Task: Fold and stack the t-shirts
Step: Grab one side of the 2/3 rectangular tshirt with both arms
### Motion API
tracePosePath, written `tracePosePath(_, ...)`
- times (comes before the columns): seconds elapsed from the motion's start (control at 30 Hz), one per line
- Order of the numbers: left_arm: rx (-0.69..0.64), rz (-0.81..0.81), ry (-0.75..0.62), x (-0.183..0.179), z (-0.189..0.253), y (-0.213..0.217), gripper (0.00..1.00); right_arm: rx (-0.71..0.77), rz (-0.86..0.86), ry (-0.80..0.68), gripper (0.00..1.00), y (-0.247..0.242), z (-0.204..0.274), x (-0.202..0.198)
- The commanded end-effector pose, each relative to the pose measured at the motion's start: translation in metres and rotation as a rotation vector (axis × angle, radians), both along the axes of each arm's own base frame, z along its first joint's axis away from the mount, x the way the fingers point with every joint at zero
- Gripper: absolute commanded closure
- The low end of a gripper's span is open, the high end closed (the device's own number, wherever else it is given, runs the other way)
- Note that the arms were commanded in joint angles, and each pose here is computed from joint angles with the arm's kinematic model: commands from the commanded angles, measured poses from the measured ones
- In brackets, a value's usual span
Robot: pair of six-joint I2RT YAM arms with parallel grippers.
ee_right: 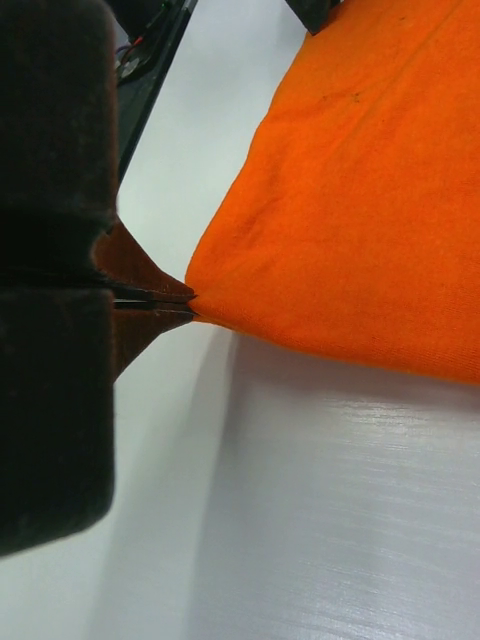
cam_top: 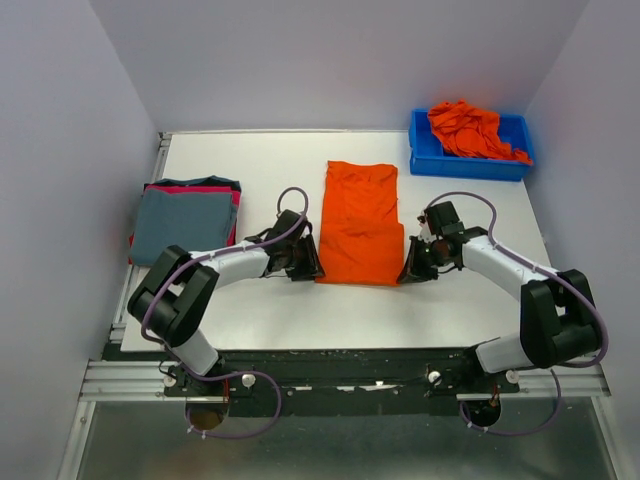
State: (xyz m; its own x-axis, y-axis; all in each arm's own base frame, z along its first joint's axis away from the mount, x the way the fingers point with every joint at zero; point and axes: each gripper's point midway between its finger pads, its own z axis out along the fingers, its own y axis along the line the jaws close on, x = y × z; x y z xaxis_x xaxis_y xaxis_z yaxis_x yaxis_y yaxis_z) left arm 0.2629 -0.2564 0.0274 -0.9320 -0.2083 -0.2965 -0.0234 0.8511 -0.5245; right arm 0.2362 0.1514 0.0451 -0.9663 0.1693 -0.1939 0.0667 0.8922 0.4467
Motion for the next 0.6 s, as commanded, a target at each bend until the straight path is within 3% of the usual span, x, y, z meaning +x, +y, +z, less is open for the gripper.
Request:
tracePosePath(0.0, 0.06, 0.009, 0.038, -0.012, -0.019, 0.01, 0.57, 0.021, 0.011, 0.0, 0.99, 0.004, -0.001, 0.0)
tracePosePath(0.57, 0.127, -0.001, 0.085, -0.026, -0.035, 0.025, 0.65, 0.021, 0.01, 0.006, 0.99, 0.004, -0.003, -0.001)
